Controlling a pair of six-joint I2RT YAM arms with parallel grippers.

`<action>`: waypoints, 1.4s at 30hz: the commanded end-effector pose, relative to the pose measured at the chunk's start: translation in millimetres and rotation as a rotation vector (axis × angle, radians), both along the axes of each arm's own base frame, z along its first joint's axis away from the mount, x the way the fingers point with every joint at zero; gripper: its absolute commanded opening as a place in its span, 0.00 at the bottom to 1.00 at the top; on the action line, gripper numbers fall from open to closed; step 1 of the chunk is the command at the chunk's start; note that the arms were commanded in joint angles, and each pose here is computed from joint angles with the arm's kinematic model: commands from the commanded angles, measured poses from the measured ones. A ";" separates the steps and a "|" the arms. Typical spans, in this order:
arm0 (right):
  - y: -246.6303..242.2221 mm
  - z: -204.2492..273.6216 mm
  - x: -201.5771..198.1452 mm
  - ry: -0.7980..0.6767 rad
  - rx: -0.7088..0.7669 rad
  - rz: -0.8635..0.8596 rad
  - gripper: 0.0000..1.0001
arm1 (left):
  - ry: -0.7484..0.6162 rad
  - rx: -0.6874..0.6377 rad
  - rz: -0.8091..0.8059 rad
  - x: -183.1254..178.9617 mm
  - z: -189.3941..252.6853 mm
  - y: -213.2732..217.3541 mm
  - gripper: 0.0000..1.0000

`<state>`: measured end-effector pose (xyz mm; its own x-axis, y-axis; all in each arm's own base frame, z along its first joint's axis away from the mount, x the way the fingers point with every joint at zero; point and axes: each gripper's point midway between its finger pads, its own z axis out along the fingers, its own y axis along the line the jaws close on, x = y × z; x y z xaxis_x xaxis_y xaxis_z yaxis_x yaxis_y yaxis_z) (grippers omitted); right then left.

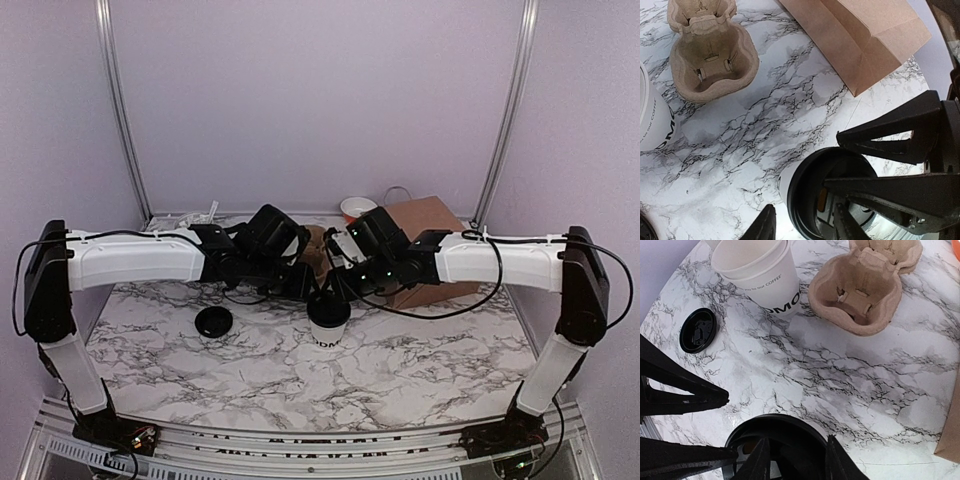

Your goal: Pack the takeout coffee

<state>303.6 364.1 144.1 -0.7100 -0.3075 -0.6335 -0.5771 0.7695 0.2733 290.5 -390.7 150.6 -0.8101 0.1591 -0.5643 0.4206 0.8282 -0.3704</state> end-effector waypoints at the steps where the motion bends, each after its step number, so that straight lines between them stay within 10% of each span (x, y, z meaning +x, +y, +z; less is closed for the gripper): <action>1: -4.4 29.2 5.0 -0.050 0.019 -0.017 0.36 | 0.008 0.015 -0.005 2.4 -0.8 -2.4 0.38; 42: -65.8 -5.4 -24.8 0.128 0.094 -0.180 0.30 | 0.071 -0.050 -0.041 -54.1 -3.9 -28.1 0.33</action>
<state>268.6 293.0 129.3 -0.8415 -0.1123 -0.5284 -0.3698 0.8327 0.4121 242.0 -418.1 135.2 -0.8450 0.1835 -0.5024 0.4227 0.8046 -0.4171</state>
